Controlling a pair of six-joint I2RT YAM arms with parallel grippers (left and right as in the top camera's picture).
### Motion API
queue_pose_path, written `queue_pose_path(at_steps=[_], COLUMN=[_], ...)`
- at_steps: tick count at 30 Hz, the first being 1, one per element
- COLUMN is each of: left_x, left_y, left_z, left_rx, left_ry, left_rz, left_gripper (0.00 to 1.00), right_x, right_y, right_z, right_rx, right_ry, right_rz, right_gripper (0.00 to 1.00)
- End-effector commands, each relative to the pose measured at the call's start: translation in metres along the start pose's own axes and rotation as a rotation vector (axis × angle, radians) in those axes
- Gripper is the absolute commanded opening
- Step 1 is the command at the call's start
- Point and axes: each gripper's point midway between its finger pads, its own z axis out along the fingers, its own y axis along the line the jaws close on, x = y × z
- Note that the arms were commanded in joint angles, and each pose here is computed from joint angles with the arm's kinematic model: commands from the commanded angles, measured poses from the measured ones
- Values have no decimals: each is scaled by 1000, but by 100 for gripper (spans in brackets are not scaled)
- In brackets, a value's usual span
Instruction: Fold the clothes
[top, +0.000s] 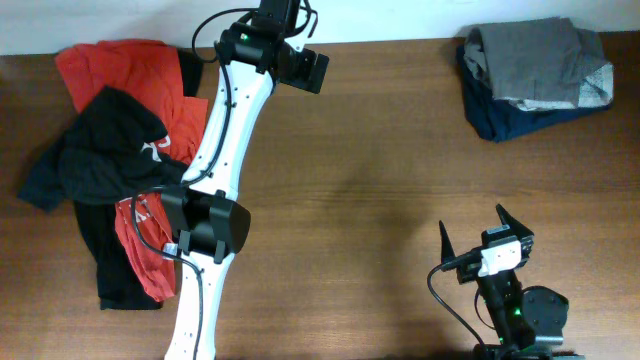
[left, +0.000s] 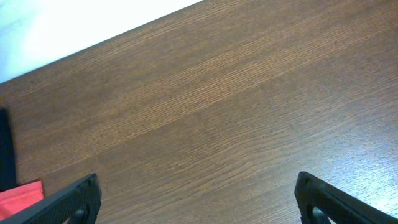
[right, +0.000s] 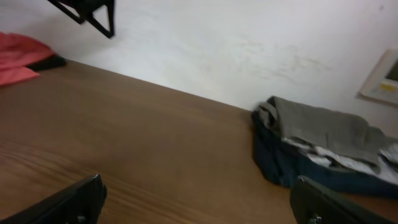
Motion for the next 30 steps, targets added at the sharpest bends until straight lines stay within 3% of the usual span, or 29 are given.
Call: queue_pose_path(at_steps=[1,30], left_x=[-2,-2], left_y=[-1,-2], left_z=[-1,-1], left_rx=[-5,-4], left_ry=[-7,-7], left_rz=[4,5], left_gripper=[99,99], right_x=[15,27], right_y=[-7,-10], right_z=[0,2], right_rx=[64,92], right_ry=[4,7], right_rz=[-7,-8], right_gripper=[99,99])
